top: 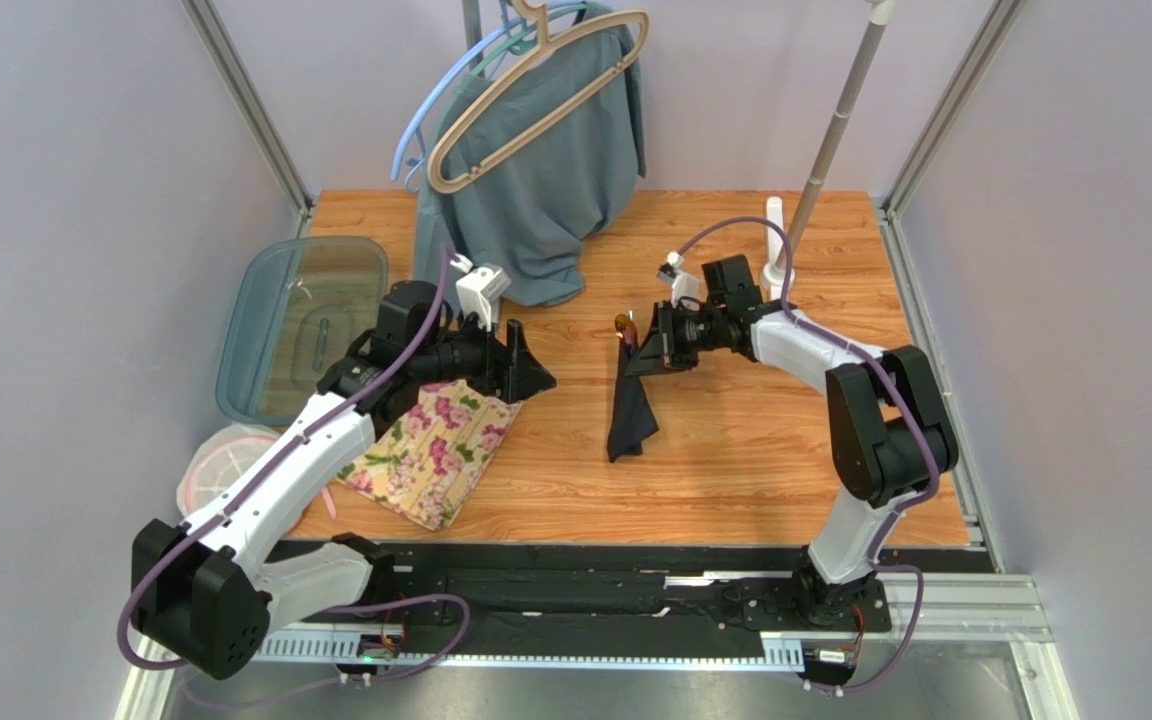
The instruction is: Place the utensils on the paper napkin and roll it up
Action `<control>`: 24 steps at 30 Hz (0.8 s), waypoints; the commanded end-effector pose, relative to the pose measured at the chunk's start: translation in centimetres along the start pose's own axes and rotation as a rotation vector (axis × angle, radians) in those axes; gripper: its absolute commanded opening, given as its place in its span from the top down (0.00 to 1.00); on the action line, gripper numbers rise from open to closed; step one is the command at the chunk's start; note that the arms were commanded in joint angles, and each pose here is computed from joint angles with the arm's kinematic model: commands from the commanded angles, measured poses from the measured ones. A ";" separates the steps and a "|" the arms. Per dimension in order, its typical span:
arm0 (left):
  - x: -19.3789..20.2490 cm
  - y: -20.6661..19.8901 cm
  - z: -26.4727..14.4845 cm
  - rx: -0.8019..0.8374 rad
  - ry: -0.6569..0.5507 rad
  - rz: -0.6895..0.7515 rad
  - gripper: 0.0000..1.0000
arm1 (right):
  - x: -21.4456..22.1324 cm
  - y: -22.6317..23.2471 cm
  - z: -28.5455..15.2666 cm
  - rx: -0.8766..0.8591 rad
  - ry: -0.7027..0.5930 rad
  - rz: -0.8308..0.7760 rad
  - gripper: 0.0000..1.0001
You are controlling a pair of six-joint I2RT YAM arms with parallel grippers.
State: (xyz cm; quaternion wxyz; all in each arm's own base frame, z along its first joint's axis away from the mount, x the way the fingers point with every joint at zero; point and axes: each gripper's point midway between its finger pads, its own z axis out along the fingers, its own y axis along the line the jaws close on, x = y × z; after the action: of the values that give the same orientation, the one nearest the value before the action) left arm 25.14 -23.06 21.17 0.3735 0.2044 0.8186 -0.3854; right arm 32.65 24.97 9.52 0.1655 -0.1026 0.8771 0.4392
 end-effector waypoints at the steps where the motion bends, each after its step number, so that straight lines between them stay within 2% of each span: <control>1: -0.5 -1.3 -0.1 0.100 -0.036 0.006 0.19 | -2.7 4.8 -2.8 -0.100 -0.066 -0.169 1.00; 10: -0.3 -1.7 -0.6 0.136 -0.111 0.025 0.23 | -2.5 9.0 -5.3 -0.191 -0.036 -0.265 1.00; 13: -0.2 -2.5 -1.0 0.182 -0.163 0.019 0.23 | -2.4 11.4 -6.6 -0.228 -0.022 -0.337 1.00; 18: -0.2 -4.8 -3.1 0.275 -0.255 0.091 0.20 | -1.6 16.5 -9.1 -0.290 -0.022 -0.499 1.00; 24: -0.2 -7.4 -4.6 0.405 -0.287 0.132 0.19 | 0.3 21.7 -11.2 -0.359 -0.037 -0.634 1.00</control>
State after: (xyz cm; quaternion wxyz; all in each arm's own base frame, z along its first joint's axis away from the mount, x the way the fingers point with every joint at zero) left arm 19.75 -23.41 23.32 0.4343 0.2376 0.7090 -0.5023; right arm 26.38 28.10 26.50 0.2496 -0.3245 0.7656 0.4962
